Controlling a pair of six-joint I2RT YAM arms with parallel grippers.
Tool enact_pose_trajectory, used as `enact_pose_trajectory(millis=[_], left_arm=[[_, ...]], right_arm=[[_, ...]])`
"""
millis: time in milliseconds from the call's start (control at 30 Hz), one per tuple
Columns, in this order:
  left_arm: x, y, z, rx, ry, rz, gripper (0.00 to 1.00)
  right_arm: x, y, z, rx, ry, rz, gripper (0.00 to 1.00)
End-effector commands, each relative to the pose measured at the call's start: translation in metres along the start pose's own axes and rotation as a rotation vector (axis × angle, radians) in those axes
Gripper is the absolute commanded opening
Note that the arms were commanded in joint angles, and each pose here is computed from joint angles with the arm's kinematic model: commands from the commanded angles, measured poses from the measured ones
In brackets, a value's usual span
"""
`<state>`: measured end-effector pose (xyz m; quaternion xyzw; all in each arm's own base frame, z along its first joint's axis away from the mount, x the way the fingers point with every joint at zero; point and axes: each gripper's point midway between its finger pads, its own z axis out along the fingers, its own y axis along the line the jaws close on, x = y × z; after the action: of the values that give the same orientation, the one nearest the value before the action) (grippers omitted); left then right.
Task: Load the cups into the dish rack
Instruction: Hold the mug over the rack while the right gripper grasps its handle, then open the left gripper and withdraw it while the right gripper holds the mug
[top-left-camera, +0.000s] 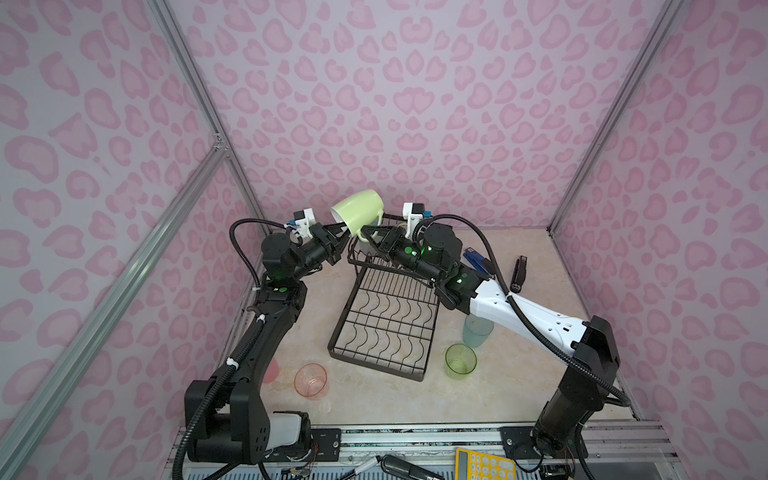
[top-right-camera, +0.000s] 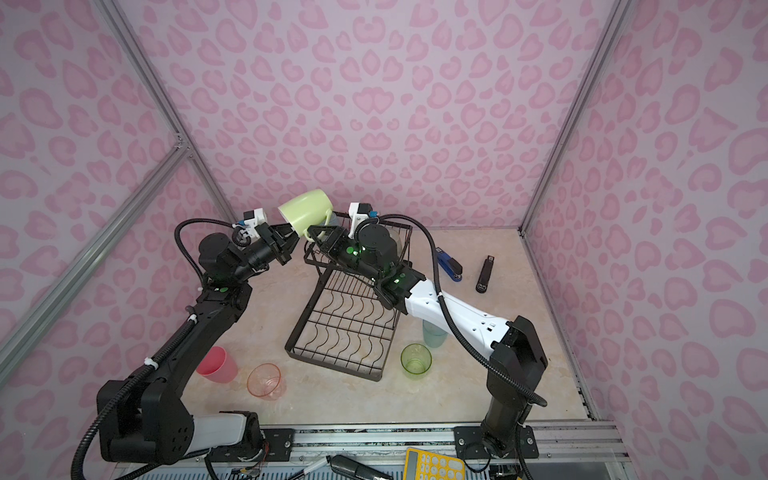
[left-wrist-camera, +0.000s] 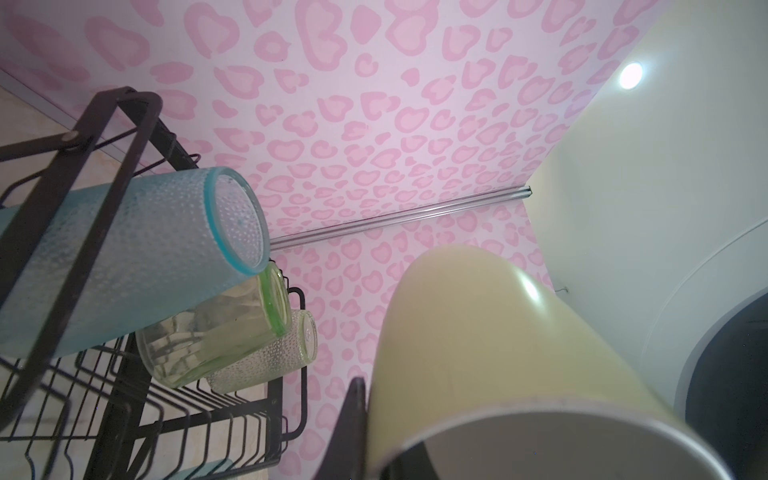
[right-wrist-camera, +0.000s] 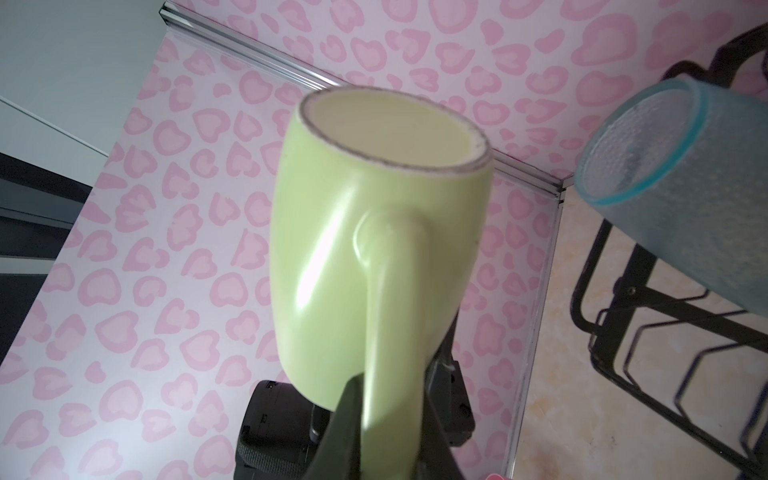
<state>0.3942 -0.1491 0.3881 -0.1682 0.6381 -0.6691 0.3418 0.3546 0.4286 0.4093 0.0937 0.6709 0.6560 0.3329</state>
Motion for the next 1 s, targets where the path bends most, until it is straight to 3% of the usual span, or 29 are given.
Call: enact_pose_trajectory(millis=[0,367,600,967], left_arm=[[0.014,-0.02,-0.003,0.062,0.059,0.078,0.04],[0.015,-0.013,-0.002,0.036,0.068,0.085,0.26],[0.018,-0.012,-0.004,0.011,0.078,0.116,0.55],[0.023,-0.006,-0.02,-0.126,0.054,0.25,0.85]], right_arm=[[-0.004,0.004,0.0,-0.031,-0.031,-0.067,0.05],[-0.02,0.014,-0.021,-0.063,-0.131,-0.102,0.0],[-0.034,0.025,-0.035,-0.069,-0.204,-0.157,0.0],[-0.047,0.035,-0.064,-0.015,-0.278,-0.295,0.0]])
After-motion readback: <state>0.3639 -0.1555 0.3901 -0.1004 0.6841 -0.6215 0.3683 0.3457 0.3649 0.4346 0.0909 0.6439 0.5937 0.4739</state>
